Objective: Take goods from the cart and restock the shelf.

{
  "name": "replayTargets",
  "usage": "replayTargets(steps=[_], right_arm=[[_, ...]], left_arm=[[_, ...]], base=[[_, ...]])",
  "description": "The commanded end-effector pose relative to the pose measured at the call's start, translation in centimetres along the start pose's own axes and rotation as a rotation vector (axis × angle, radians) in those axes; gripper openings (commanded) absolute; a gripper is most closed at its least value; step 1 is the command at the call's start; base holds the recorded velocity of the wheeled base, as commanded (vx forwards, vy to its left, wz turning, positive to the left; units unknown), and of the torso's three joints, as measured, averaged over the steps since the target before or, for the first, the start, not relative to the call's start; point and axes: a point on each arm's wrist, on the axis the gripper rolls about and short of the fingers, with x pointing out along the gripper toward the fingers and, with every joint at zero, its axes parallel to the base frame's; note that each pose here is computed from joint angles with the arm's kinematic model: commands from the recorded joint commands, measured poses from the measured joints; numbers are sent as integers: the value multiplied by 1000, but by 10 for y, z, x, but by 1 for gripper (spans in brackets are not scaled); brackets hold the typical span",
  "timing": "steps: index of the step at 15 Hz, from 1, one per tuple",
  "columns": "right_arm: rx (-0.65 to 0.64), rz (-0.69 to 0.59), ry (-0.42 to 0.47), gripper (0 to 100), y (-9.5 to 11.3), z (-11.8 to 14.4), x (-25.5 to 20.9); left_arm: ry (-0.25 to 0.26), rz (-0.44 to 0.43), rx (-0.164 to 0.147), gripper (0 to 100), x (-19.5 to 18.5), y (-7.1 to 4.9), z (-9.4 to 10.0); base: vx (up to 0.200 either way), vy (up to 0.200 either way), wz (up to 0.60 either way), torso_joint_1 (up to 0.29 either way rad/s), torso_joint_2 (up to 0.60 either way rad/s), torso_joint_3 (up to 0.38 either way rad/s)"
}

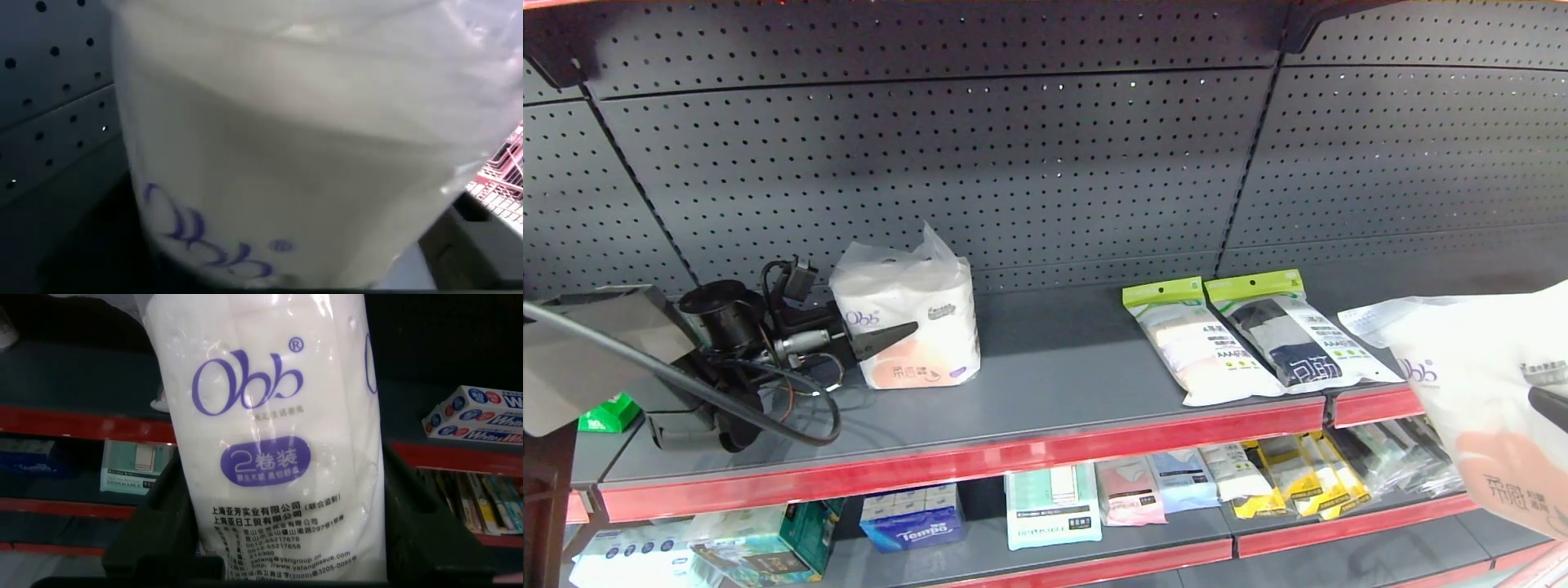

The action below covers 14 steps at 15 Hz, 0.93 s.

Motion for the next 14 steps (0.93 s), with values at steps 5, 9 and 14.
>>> replayTargets(steps=[5,9,14], right_arm=[[-1,1,-3,0,0,1,0],[-3,0,-6,0,0,1,-1],[-2,-1,-11,0,0,2,-1]], left_arm=[[2,1,-4,0,-4,-7,-2],[18,-8,-28,0,-9,-21,-1],[38,-90,-19,0,-19,-43,12]], base=[[0,0,0,0,0,0],[0,0,0,0,0,0],[0,0,0,0,0,0]])
